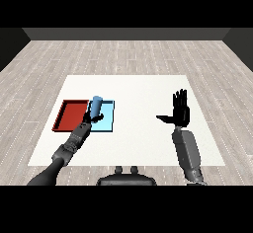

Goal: Pick the blue can and put it in the blue box

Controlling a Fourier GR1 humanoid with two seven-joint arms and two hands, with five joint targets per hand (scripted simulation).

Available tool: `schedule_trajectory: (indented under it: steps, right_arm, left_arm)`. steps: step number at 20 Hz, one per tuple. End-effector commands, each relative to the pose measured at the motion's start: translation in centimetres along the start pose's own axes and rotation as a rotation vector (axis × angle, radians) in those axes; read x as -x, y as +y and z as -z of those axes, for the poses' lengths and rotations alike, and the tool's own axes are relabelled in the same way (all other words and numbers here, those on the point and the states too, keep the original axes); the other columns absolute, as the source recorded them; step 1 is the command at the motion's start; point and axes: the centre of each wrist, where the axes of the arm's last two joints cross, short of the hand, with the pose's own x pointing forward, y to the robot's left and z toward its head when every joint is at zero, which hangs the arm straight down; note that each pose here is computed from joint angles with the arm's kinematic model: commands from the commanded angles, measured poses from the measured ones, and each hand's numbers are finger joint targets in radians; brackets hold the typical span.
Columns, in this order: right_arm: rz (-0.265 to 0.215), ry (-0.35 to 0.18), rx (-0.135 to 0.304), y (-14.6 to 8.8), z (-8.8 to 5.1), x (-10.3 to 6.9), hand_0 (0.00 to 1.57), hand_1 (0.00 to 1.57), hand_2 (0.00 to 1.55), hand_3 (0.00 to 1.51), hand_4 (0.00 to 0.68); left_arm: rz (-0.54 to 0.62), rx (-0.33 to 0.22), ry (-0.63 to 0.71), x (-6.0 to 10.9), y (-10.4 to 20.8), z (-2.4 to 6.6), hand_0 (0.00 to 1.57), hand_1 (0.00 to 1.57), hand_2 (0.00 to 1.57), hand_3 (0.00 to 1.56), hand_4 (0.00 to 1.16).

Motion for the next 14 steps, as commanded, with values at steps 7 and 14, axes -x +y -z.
schedule_trajectory:
  steps: [7,14]
  right_arm:
    - [0.036,-0.025,-0.008,0.9,-0.8,0.6,0.0,0.0,0.0,0.0,0.0]
    - [0.059,-0.033,-0.027,1.8,0.1,0.5,0.0,0.0,0.0,0.0,0.0]
  left_arm:
    - [0.193,-0.035,0.025,0.7,-0.7,-0.33,0.0,0.0,0.0,0.0,0.0]
    - [-0.019,-0.192,-0.115,-0.1,0.1,0.06,0.0,0.0,0.0,0.0,0.0]
